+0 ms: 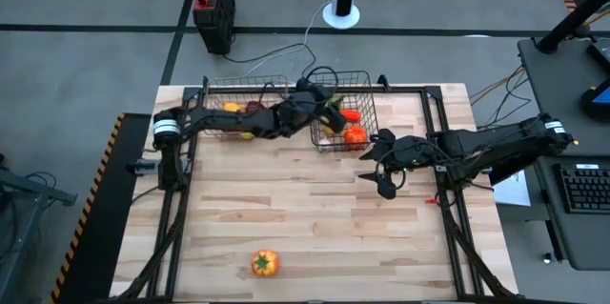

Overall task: Sort produce into baskets
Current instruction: Put the cucumber into the black wire basket, then put the tomato into the gold wire basket

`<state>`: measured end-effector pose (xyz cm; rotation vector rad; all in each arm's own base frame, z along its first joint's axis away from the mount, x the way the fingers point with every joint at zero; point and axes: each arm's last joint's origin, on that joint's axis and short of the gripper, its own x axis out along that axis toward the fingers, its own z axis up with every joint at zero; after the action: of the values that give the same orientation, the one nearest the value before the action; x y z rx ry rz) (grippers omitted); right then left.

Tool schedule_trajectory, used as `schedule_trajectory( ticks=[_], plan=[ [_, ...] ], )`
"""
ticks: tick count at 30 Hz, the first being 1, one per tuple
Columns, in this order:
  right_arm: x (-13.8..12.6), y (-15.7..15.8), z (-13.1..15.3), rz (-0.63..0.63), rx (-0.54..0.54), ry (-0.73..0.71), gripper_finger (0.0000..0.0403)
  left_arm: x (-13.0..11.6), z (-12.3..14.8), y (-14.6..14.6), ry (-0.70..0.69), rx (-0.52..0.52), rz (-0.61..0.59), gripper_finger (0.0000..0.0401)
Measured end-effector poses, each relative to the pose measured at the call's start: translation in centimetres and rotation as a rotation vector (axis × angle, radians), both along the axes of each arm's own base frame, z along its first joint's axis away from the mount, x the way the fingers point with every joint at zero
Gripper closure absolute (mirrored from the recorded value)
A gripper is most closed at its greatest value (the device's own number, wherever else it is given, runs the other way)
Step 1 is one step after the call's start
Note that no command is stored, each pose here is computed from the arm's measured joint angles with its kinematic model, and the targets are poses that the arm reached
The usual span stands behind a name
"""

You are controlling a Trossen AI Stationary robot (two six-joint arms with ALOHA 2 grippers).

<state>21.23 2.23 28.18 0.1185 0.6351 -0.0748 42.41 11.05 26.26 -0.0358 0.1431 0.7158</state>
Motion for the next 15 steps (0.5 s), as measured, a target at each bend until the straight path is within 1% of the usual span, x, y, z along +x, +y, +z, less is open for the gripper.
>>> schedule_trajectory(
  ticks=[4,7,9,12,15],
  plan=[
    [0.0,0.0,-0.3,-0.003,0.003,0.01,0.0154,0.7,0.2,0.2,0.087,-0.011,0.041,0.0182],
    [-0.1,0.0,-0.7,-0.011,0.013,0.02,0.0154,0.9,0.8,-0.3,0.182,-0.011,0.027,0.0156],
    [-0.1,0.0,-1.0,-0.017,0.02,0.029,0.0154,0.9,1.6,-1.3,0.242,-0.015,0.013,0.0151],
    [-0.2,0.0,-1.5,-0.022,0.024,0.041,0.0154,0.7,3.2,-3.7,0.331,-0.017,0.0,0.0153],
    [-0.2,0.0,-1.7,-0.023,0.025,0.043,0.0154,0.1,4.3,-6.8,0.48,-0.031,-0.016,0.0159]
  ],
)
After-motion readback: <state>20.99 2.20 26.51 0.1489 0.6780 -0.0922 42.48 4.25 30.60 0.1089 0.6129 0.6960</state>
